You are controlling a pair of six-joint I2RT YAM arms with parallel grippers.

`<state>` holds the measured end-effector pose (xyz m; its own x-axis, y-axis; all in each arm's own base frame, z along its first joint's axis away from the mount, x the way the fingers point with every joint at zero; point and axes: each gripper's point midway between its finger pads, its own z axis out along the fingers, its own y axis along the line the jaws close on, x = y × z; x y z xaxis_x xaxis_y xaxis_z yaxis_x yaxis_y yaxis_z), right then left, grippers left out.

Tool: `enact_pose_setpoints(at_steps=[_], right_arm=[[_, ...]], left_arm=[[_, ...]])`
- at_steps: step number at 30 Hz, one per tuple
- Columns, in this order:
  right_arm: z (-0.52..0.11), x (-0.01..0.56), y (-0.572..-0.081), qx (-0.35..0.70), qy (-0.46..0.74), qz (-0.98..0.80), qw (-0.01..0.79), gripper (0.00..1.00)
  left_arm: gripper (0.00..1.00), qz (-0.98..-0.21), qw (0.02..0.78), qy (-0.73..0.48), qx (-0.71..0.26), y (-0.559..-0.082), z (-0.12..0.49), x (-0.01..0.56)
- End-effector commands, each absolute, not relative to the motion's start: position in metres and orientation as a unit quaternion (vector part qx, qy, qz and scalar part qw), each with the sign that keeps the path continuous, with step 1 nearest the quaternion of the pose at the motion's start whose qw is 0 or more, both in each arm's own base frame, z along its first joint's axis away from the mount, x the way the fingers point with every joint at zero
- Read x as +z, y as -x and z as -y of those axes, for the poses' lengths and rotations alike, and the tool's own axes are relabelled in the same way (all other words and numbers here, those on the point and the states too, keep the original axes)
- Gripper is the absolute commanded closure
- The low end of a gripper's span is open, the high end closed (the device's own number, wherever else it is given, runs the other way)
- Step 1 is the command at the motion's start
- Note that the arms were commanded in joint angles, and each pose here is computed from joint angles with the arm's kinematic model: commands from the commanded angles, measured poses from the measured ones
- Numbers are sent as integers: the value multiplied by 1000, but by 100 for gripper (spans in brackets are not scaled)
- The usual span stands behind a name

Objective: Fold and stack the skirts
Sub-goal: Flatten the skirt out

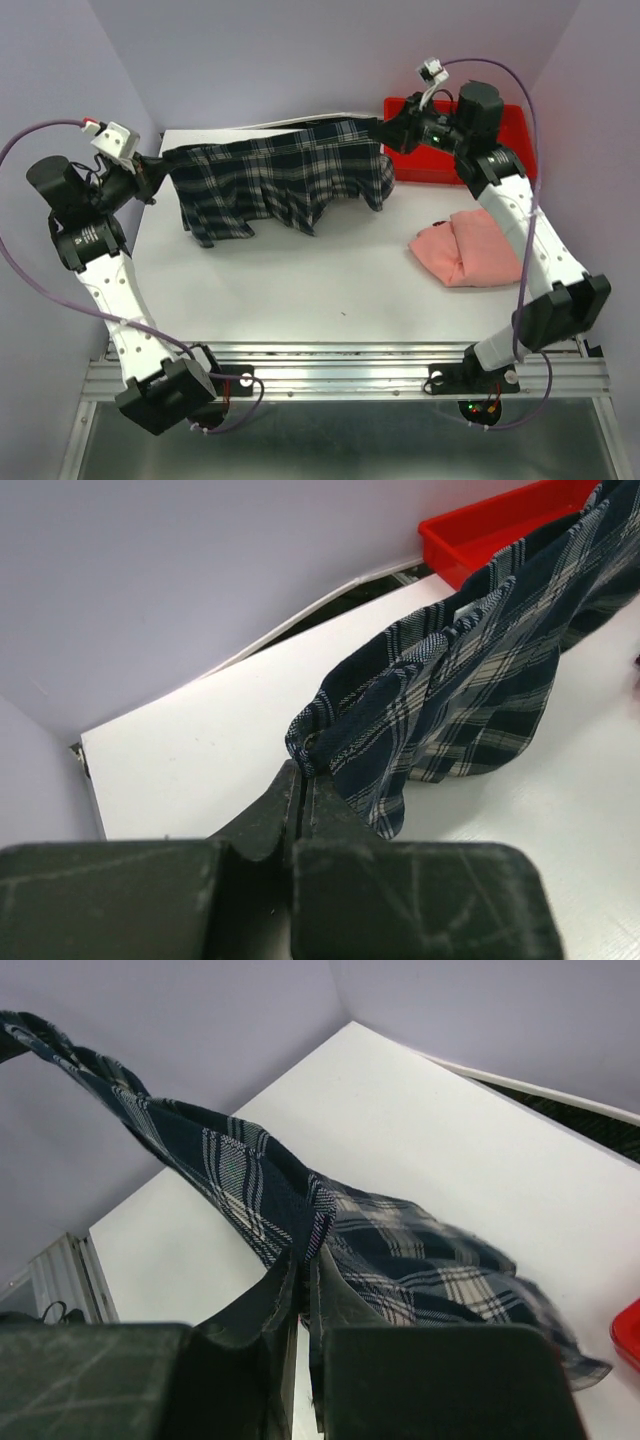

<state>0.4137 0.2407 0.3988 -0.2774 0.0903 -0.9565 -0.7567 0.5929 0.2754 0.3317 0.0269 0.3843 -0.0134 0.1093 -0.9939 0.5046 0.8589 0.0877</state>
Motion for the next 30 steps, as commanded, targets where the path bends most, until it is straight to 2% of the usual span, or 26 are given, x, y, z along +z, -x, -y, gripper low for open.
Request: enact_pose_setpoints(at_steps=[1, 5, 9, 13, 14, 17, 18, 20, 21, 22, 23, 24, 25, 26, 27, 28, 29, 30], right_arm=[[-177, 440, -401, 293, 165, -691, 640, 99], [-174, 434, -371, 285, 163, -705, 629, 99], [-173, 423, -387, 268, 156, -724, 616, 99], [-177, 374, -443, 232, 154, -761, 587, 99], [-179, 340, -467, 218, 150, -783, 563, 99], [-185, 309, -509, 203, 151, -794, 553, 99], [-191, 265, -530, 200, 149, -816, 522, 99], [-202, 242, -551, 203, 152, -823, 509, 99], [-208, 225, -571, 203, 150, -826, 505, 99], [-217, 218, -576, 207, 154, -826, 501, 95], [-219, 212, -585, 206, 152, -827, 500, 85], [-225, 224, -596, 202, 157, -817, 517, 69], [-225, 197, -603, 194, 153, -832, 497, 43], [-231, 194, -606, 189, 160, -833, 495, 31], [-227, 209, -611, 175, 157, -833, 500, 22], [-226, 200, -613, 168, 159, -839, 492, 14], [-227, 204, -612, 165, 177, -837, 491, 14], [-233, 208, -606, 170, 189, -835, 488, 13]], left_arm=[[100, -725, 660, -187, -56, -313, -55, 394], [100, -747, 632, -203, -43, -291, -47, 392], [100, -752, 635, -172, -44, -297, -54, 408], [100, -773, 616, -133, -67, -327, -59, 389], [100, -793, 595, -114, -59, -343, -68, 369], [100, -820, 553, -127, -70, -378, -53, 326], [100, -826, 549, -114, -56, -391, -58, 313], [100, -846, 520, -103, -62, -417, -61, 276], [95, -845, 527, -73, -56, -433, -69, 267], [92, -851, 518, -65, -56, -443, -74, 254], [88, -855, 512, -56, -50, -454, -82, 245], [82, -864, 502, -34, -34, -479, -98, 228], [67, -870, 492, -21, -30, -490, -107, 220], [61, -888, 458, -8, -36, -507, -116, 187], [50, -882, 470, -10, -29, -522, -122, 214], [48, -885, 465, -10, -29, -529, -125, 214], [45, -890, 455, -6, -35, -537, -127, 208], [32, -886, 461, -15, -47, -541, -123, 218]])
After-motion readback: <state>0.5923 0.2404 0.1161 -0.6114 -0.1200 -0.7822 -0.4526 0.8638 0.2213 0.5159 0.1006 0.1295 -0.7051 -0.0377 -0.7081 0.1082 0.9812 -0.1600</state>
